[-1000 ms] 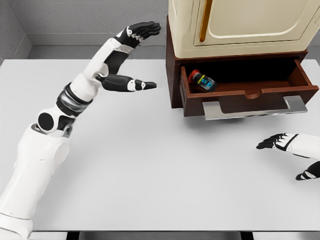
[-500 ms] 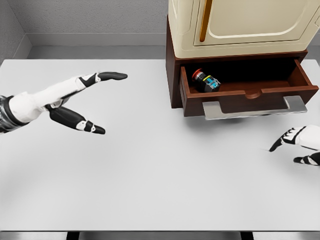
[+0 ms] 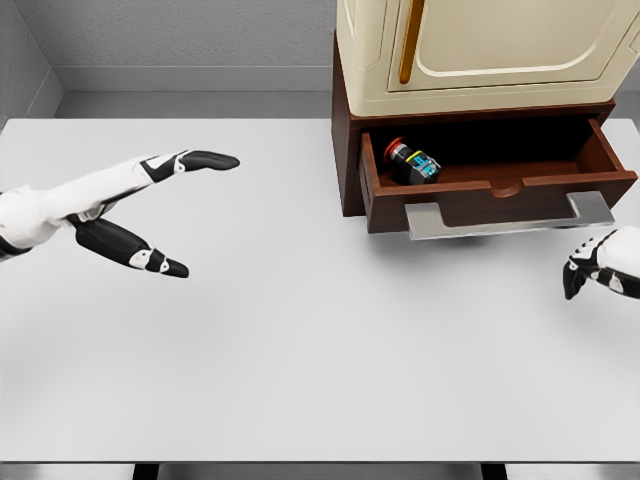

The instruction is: Put the switch into the drawer with left arm, and close the drawer with right arm

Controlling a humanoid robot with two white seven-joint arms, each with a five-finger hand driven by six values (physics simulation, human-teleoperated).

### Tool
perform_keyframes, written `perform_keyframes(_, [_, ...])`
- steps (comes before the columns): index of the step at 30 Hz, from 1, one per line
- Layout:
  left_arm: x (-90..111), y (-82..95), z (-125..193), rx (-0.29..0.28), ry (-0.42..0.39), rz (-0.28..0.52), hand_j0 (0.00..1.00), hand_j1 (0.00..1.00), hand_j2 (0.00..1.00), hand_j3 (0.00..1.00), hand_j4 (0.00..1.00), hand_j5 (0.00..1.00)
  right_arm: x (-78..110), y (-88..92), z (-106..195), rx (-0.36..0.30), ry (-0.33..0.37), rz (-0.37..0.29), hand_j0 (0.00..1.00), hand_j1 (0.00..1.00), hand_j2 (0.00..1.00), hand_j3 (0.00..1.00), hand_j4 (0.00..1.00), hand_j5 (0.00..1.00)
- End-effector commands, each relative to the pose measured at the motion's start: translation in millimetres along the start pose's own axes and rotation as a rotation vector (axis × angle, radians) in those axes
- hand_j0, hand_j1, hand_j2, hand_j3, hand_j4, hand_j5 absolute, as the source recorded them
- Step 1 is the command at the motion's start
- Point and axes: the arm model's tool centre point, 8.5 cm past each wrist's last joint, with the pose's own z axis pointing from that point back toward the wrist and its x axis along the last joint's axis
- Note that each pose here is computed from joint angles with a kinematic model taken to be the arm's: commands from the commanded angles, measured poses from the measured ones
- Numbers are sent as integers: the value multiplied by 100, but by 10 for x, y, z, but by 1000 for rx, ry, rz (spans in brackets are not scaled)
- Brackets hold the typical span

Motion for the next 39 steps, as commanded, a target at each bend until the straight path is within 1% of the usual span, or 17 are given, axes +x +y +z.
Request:
perform_keyframes(1, [12,4,-8,6,-8,9,100,100,100,100,100,100,8,-14,-3,-14,-2,-5,25,25,25,25,25,25])
perform_keyframes(3, [25,-5,-17,4,-13,9,100,100,100,100,100,100,7,-29,-1,-32,-2,-5,25,25,25,25,25,25])
perform_keyframes(6, [28,-10,-18,4,-14,11,100,100,100,100,100,100,8,-53,-1,-39,-2,0,25,25,25,25,25,25])
perform_keyframes(9, [50,-8,-25,3,-21,12,100,100,100,100,100,100,9,-108,2,-58,-2,9,25,25,25,25,25,25])
perform_keyframes(11, [127,-15,-55,2,-50,23,100,100,100,100,100,100,8,-158,3,-69,-2,18,24,24,24,24,24,24])
perform_keyframes(18, [116,-37,-45,1,-46,29,100,100,100,100,100,100,20,-289,2,-94,-5,41,22,22,22,22,22,22])
perform_keyframes(19, [117,-35,-42,0,-45,29,100,100,100,100,100,100,25,-329,-1,-103,-7,49,22,22,22,22,22,22])
perform_keyframes(24, [121,-27,-49,1,-48,27,100,100,100,100,100,100,28,-384,-1,-113,-8,60,21,21,21,21,21,21])
perform_keyframes(25, [121,-27,-49,1,-48,27,100,100,100,100,100,100,33,-420,-4,-123,-10,67,20,20,20,20,20,20])
perform_keyframes(27, [120,-28,-49,0,-47,26,100,100,100,100,100,100,35,-416,-12,-125,-12,65,20,20,20,20,20,20])
perform_keyframes(32, [116,-37,-48,-1,-46,28,100,100,100,100,100,100,34,-429,-16,-121,-13,68,20,20,20,20,20,20])
perform_keyframes(37, [108,-55,-49,-3,-45,31,100,100,100,100,100,100,29,-372,-10,-70,-8,68,21,21,21,21,21,21])
perform_keyframes(38, [110,-50,-51,-3,-45,29,100,100,100,100,100,100,20,-317,-9,-32,-5,61,21,21,21,21,21,21])
perform_keyframes(39, [110,-50,-51,-3,-45,29,100,100,100,100,100,100,18,-302,-7,-20,-4,62,21,21,21,21,21,21])
